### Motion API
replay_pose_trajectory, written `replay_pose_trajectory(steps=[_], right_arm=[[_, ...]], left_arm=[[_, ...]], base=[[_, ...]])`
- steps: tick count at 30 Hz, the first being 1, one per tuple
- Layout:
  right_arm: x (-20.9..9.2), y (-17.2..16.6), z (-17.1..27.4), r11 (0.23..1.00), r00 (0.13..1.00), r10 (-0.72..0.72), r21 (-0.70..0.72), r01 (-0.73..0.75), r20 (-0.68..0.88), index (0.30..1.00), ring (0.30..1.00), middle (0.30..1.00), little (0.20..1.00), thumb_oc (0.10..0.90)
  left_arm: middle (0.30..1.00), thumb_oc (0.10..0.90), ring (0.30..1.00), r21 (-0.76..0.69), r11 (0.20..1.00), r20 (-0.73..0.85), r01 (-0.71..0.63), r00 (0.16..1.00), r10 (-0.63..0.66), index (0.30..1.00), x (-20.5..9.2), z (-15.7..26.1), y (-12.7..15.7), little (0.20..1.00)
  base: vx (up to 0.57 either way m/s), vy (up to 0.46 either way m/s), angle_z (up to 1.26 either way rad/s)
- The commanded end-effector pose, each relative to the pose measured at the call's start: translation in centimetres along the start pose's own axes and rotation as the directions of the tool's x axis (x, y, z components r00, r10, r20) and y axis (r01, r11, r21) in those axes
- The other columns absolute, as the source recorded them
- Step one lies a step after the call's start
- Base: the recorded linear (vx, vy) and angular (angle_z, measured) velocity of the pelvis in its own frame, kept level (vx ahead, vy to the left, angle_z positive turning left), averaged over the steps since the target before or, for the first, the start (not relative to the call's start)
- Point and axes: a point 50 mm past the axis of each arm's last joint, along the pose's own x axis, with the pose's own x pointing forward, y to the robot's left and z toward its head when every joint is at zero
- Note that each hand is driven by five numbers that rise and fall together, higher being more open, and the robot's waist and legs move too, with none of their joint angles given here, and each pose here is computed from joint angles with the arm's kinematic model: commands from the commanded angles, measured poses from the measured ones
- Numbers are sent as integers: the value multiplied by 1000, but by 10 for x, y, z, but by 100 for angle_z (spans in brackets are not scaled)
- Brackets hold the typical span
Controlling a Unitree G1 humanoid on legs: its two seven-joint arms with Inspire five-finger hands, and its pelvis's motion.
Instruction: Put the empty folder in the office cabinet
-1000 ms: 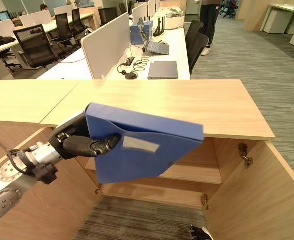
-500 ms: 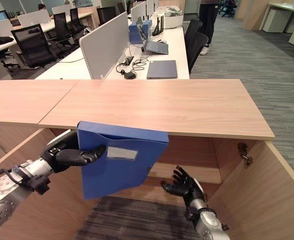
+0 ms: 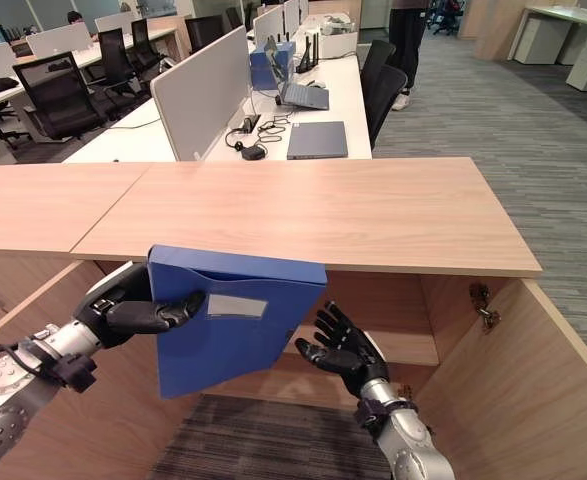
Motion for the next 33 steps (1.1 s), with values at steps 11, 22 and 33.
replay_pose_trajectory(steps=[11,22,33], right_arm=[[29,76,67,906,871,421,-79,-416,251,900,900,900,900,800],[36,105,85,842,793,536,-119,-526,290,900,900,900,900,800],[31,127,87,748,705,637,-26,-663,313,300,300,300,300,400]], left_arm=[[300,400,300,101,985,335,141,927,-167,300,25,68,-18,300],[300,400,300,32,931,245,364,900,-360,300,29,54,-50,300],[300,400,300,-80,811,229,579,803,-551,300,40,49,-86,300]], base=[[0,0,0],[-8,-10,-9],[3,-1,3]])
